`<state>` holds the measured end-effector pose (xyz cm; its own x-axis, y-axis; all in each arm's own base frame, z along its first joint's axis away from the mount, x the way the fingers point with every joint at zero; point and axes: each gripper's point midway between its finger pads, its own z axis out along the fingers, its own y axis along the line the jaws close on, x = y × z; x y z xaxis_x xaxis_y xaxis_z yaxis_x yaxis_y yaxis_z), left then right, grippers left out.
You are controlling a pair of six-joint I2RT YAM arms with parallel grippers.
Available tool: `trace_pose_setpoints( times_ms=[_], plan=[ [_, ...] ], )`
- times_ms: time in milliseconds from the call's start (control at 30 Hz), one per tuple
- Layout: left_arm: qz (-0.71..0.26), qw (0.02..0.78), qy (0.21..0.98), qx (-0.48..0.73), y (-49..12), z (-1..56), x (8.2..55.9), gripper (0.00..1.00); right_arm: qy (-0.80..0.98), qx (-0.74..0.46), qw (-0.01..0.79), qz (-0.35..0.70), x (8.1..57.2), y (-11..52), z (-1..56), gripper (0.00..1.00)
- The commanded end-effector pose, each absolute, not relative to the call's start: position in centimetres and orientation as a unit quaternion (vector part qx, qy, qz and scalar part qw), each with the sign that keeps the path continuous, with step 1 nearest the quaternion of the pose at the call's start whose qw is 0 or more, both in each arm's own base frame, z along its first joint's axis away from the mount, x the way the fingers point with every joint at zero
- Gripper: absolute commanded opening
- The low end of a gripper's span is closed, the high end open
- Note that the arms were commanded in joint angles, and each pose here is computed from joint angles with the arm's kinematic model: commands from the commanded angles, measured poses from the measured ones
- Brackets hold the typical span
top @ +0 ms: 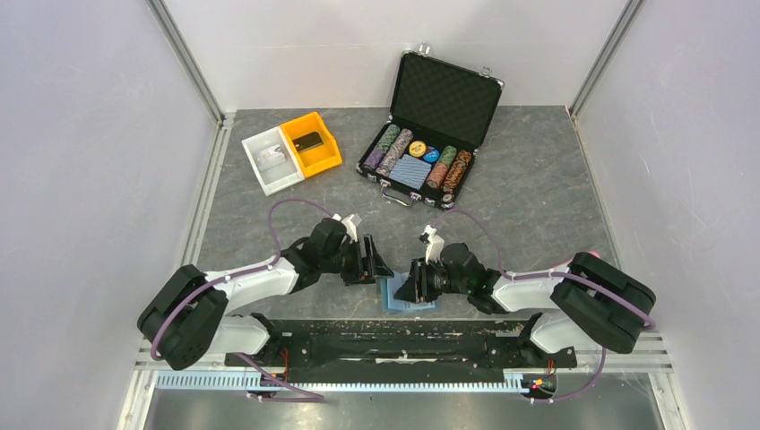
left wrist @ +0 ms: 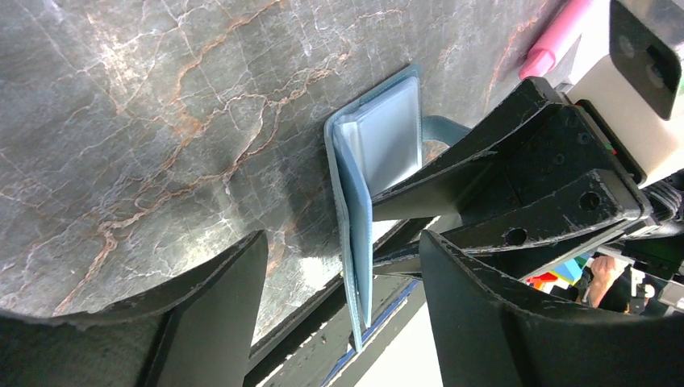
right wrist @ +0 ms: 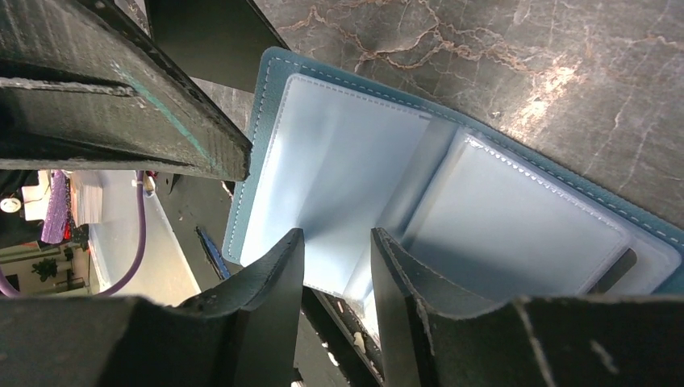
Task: Take the credit cards out of the card holder
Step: Remove the credit card from the card holder.
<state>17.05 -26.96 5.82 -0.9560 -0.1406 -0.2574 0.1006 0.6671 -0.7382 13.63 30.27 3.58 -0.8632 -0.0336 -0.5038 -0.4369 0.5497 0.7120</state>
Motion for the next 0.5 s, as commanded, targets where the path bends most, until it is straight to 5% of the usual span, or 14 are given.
trace_pose_setpoints(
  times_ms=[0, 200, 467],
  plan=[
    [-0.425, 0.164, 0.89, -0.008, -27.5, 6.7, 17.6, 0.75, 0.848, -0.146, 0.238, 0.451, 14.3, 30.6, 3.9, 0.38],
    [-0.427, 0.144, 0.893, 0.0, -27.9, 5.6, 17.3, 0.67, 0.847, -0.155, 0.247, 0.444, 14.7, 30.7, 4.6, 0.38],
    [-0.426, 0.137, 0.894, -0.006, -28.0, 5.2, 17.2, 0.2, 0.858, -0.16, 0.274, 0.404, 15.9, 29.7, 5.4, 0.42]
  ],
)
